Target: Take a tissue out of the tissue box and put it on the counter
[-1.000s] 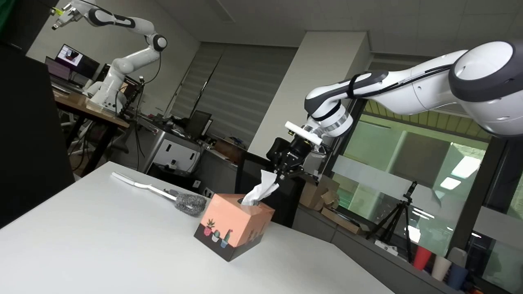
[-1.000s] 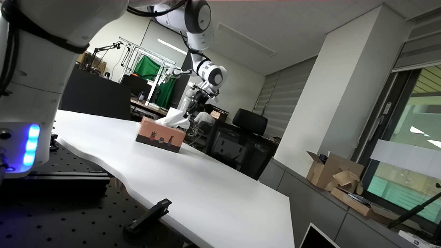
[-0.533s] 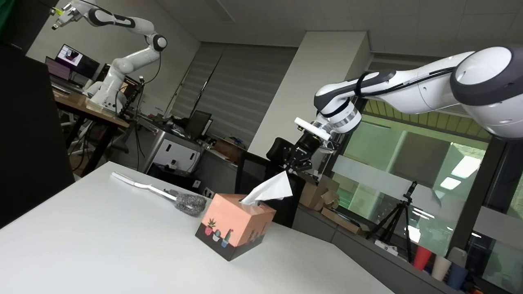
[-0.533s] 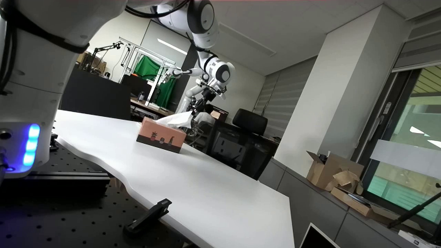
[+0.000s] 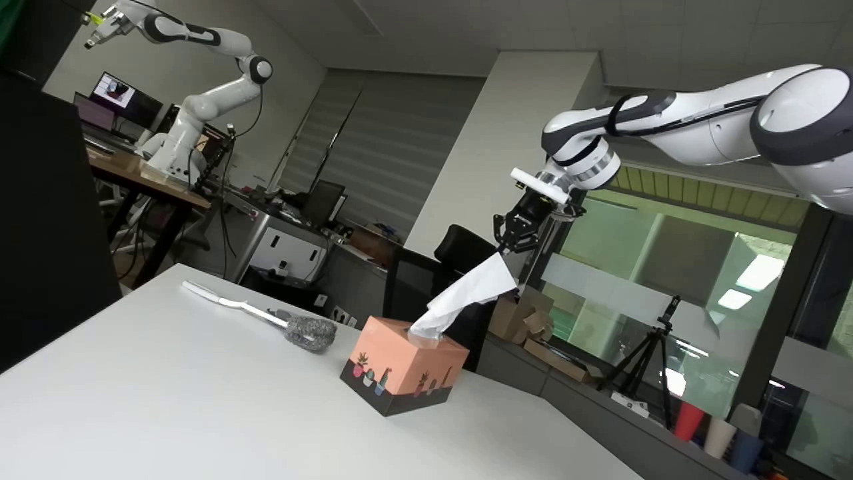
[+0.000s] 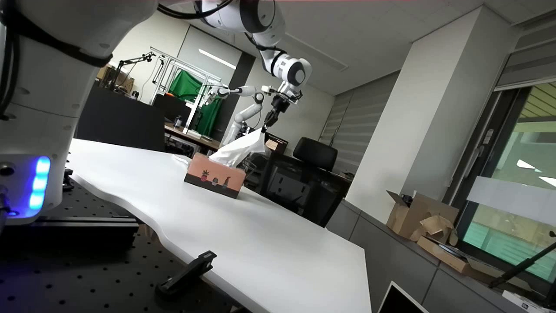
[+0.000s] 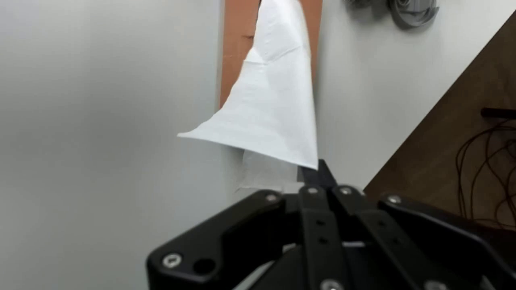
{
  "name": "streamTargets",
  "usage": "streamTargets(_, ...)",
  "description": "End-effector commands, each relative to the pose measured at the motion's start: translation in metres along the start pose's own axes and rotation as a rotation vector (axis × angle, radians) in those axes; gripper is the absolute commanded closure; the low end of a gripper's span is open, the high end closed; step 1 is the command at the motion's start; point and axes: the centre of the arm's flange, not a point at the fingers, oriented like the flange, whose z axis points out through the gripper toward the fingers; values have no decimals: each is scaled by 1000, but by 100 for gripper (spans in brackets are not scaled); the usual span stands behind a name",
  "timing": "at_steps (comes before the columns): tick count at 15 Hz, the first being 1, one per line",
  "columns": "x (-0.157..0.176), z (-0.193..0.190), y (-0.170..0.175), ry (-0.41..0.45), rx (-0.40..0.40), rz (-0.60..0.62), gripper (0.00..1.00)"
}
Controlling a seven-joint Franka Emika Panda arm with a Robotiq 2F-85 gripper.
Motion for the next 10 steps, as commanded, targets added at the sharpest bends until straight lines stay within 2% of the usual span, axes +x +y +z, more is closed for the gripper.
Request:
streamTargets(1, 25, -31, 23, 39, -91, 46, 100)
streamTargets(5, 58, -54, 71, 99, -186, 108, 100)
streamTargets(7, 70, -66, 98, 117, -230, 80, 100)
streamTargets(10, 81, -79, 133, 116, -352, -17, 100)
